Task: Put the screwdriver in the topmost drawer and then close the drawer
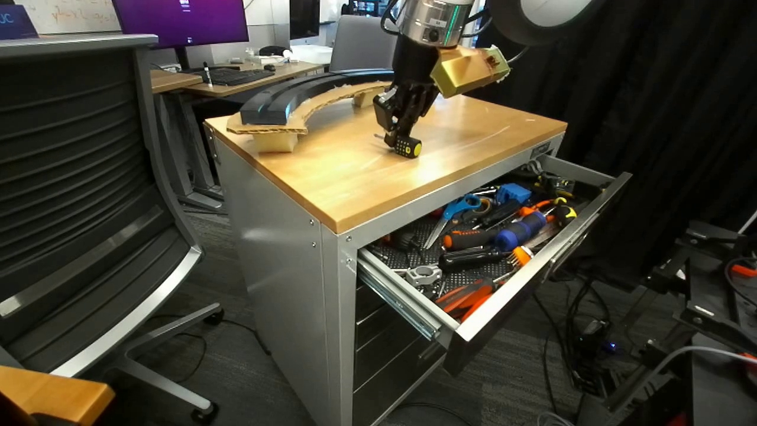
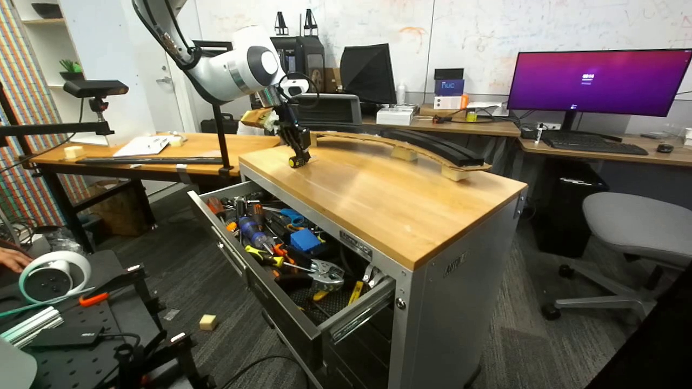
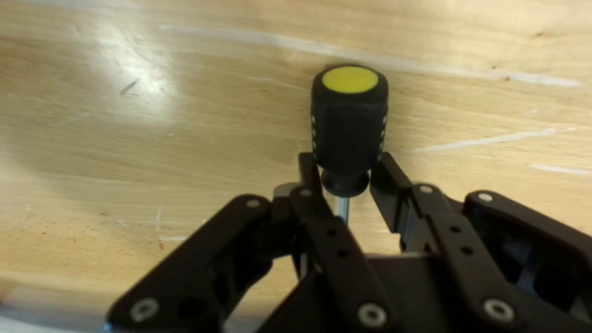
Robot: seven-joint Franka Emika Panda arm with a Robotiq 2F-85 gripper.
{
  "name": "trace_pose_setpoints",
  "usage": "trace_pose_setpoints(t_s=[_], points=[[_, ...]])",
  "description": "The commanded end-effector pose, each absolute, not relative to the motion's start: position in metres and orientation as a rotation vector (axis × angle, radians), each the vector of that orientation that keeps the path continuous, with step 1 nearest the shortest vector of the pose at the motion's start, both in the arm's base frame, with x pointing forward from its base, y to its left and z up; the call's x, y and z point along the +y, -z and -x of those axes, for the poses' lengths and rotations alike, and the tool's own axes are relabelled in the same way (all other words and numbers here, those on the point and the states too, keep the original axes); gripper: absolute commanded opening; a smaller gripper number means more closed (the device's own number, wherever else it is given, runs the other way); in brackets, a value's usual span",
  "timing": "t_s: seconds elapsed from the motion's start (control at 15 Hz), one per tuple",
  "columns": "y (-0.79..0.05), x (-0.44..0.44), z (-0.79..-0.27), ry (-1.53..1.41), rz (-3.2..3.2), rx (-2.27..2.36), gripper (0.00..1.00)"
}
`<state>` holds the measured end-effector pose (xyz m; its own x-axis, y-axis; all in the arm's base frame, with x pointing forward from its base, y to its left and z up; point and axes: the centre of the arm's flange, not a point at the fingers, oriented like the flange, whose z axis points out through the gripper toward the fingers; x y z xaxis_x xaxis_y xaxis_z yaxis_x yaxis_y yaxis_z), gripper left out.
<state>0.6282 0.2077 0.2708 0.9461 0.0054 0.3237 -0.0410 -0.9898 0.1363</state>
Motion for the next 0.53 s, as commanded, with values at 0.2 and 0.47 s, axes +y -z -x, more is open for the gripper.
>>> trace_pose_setpoints(t_s=[0.2, 0.47], points=[[-0.261, 0.203, -0.605, -0.335, -2.987, 0.068, 0.15], [-0.272, 0.214, -0.551, -0.261, -3.028, 0.323, 0.14]])
